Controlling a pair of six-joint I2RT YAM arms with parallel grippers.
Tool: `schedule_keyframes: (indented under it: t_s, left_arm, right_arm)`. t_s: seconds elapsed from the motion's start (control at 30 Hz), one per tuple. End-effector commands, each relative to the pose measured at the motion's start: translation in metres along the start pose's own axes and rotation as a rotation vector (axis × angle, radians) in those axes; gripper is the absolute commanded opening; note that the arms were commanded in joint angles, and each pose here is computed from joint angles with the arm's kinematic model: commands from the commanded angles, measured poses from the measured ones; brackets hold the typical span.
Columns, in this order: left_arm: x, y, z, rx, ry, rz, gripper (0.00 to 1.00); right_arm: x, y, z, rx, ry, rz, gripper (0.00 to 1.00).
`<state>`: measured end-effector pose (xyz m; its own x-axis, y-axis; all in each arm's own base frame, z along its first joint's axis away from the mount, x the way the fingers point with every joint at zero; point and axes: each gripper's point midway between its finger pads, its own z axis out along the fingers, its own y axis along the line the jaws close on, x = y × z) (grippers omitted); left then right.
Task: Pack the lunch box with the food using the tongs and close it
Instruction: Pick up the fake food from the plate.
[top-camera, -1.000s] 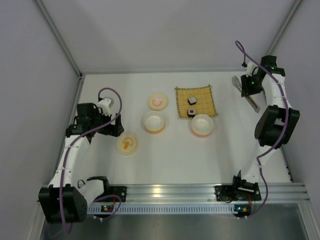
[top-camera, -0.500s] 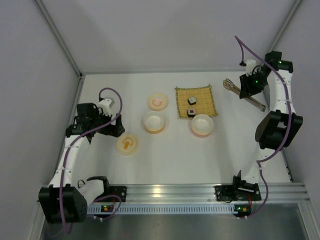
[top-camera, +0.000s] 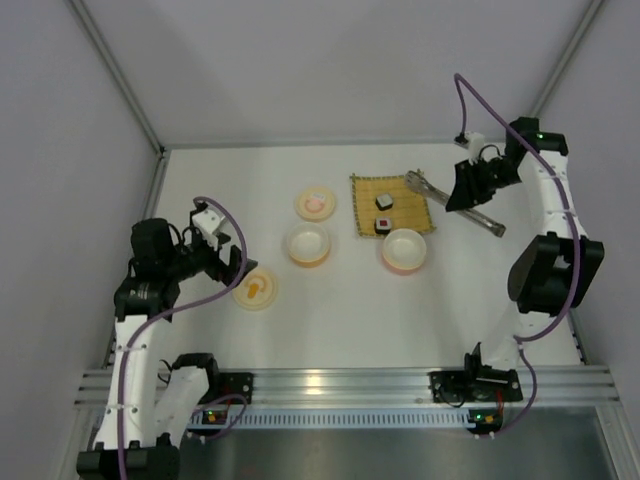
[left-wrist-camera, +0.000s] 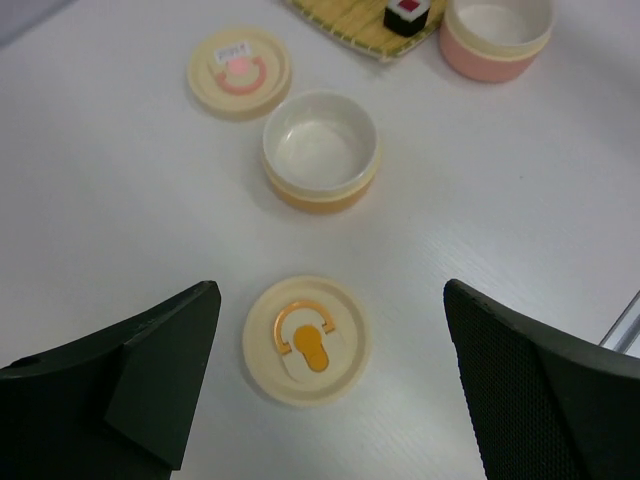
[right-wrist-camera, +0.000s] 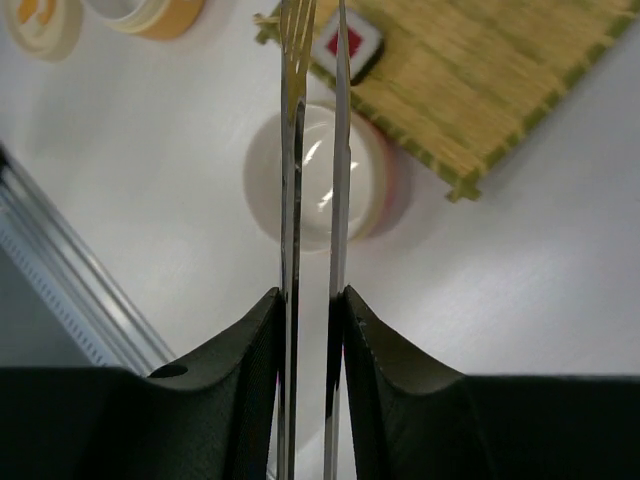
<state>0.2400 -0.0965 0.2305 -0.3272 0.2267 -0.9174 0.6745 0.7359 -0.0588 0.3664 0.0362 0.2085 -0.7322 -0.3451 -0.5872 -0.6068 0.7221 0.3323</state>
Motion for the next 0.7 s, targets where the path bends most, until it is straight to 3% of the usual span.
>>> schedule_keyframes:
  t_s: [0.0,0.2,0.27,0.33,0.37,0.4,0.67]
  left_arm:
    - [-0.053,-0.017,-0.008,0.133,-0.136,0.285,0.98]
    - [-0.09,-0.037,-0.017,0.279,-0.174,0.478,0.96]
    - [-0.09,-0.068,-0.013,0.379,-0.176,0.566,0.95]
    - [-0.09,-0.075,-0.004,0.351,-0.138,0.658,0.95]
    - [-0.088,-0.1,0.002,0.419,-0.137,0.714,0.95]
    - [-0.085,-0.097,0.009,0.374,-0.095,0.739,0.95]
    - [-0.066,-0.16,0.06,0.504,0.017,0.898,0.94]
  right_arm:
    - [0.001,0.094,0.004,-0.262,-0.023,0.031,0.28]
    - [0.007,0.165,0.042,-0.429,0.013,0.02,0.29]
    - [0.008,0.181,0.051,-0.495,0.01,0.033,0.29]
    - [0.007,0.197,0.06,-0.544,0.011,0.012,0.3]
    - [0.009,0.203,0.064,-0.565,0.023,0.03,0.3]
    - [0.01,0.212,0.067,-0.594,0.033,0.02,0.3]
    - [0.022,0.242,0.079,-0.676,0.105,0.006,0.31]
